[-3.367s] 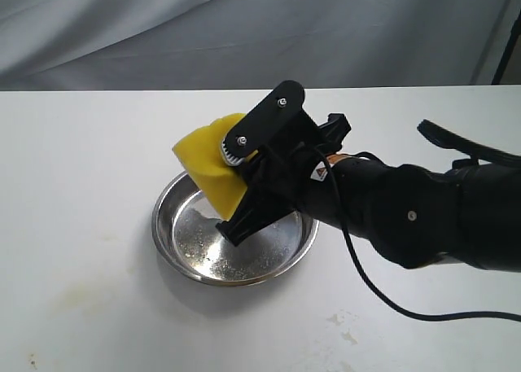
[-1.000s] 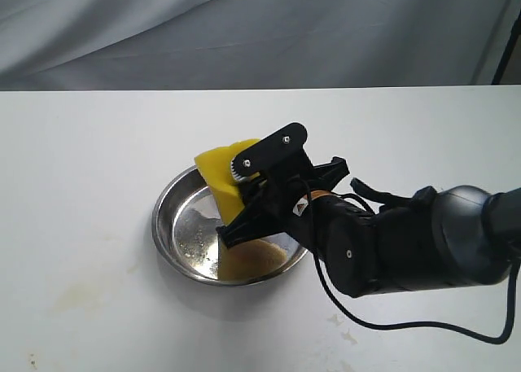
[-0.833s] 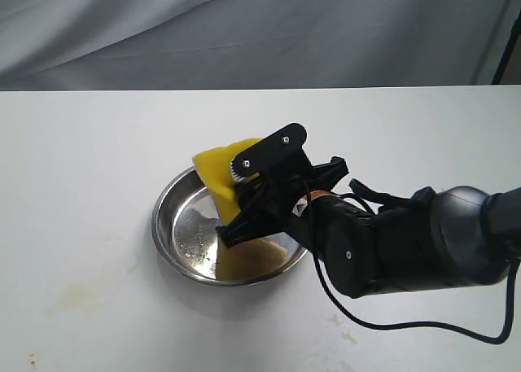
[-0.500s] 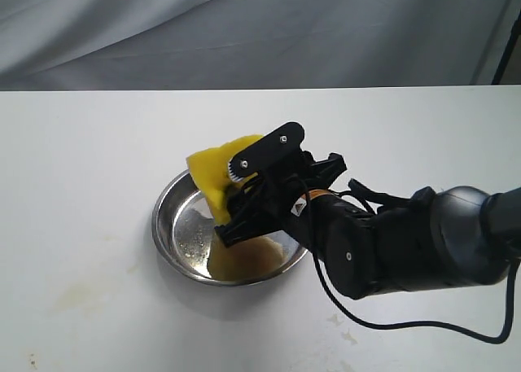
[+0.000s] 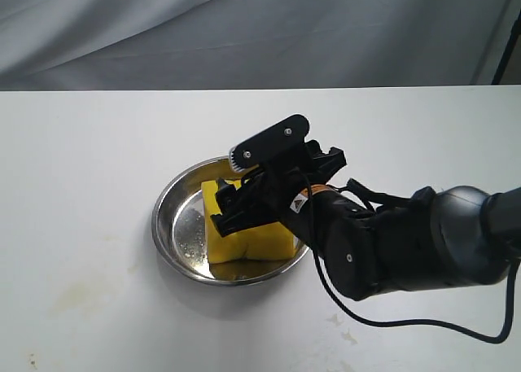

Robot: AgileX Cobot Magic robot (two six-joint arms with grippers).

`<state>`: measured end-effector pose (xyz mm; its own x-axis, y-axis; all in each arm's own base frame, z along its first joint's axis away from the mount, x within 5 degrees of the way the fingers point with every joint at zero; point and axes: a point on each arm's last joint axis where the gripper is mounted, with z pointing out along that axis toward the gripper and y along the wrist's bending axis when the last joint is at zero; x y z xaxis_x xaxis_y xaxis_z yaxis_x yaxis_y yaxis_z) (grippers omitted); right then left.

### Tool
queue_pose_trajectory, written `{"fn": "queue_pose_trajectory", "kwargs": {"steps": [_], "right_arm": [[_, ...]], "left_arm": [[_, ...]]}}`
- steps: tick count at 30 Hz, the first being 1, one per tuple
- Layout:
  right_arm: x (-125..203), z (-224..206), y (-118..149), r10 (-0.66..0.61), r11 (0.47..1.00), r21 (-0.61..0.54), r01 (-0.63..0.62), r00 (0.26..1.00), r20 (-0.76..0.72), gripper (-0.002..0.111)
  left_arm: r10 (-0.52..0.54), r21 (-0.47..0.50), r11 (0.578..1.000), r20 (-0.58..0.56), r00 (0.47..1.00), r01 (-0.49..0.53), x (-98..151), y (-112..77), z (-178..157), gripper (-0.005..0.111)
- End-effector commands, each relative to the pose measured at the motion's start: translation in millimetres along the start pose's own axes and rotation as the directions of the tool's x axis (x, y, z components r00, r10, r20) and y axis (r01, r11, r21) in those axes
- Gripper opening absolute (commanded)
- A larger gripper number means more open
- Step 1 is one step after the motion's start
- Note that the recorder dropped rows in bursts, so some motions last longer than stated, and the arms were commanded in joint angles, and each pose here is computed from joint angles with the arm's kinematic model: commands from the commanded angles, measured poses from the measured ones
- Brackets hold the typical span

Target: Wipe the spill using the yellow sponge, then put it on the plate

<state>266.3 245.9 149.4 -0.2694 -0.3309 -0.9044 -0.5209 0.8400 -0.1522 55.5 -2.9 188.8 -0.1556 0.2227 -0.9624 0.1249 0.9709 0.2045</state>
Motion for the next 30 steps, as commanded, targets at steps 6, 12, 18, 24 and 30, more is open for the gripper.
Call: {"fn": "queue_pose_trajectory", "kwargs": {"steps": [6,12,18,24,30], "right_arm": [[-23,-9,-5,-0.002,1.000,0.015,0.000,0.994,0.107,0.081],[-62,-45,-17,-0.019,1.000,0.013,0.017,0.979,0.205,0.068],[-80,-114,-46,-0.026,0.995,0.101,-0.008,0.942,0.335,0.052],[-45,-193,-84,-0.032,0.959,0.274,-0.076,0.929,0.370,0.026],[-7,-225,-77,0.074,0.993,0.063,-0.099,0.945,0.318,0.000]], "left_arm": [[-0.010,0.001,1.000,0.008,1.000,0.010,-1,0.0,0,0.000],[-0.010,0.001,1.000,0.008,1.000,0.010,-1,0.0,0,0.000],[-0.010,0.001,1.000,0.008,1.000,0.010,-1,0.0,0,0.000],[-0.010,0.001,1.000,0.008,1.000,0.010,-1,0.0,0,0.000],[-0.010,0.001,1.000,0.008,1.000,0.010,-1,0.0,0,0.000]]}}
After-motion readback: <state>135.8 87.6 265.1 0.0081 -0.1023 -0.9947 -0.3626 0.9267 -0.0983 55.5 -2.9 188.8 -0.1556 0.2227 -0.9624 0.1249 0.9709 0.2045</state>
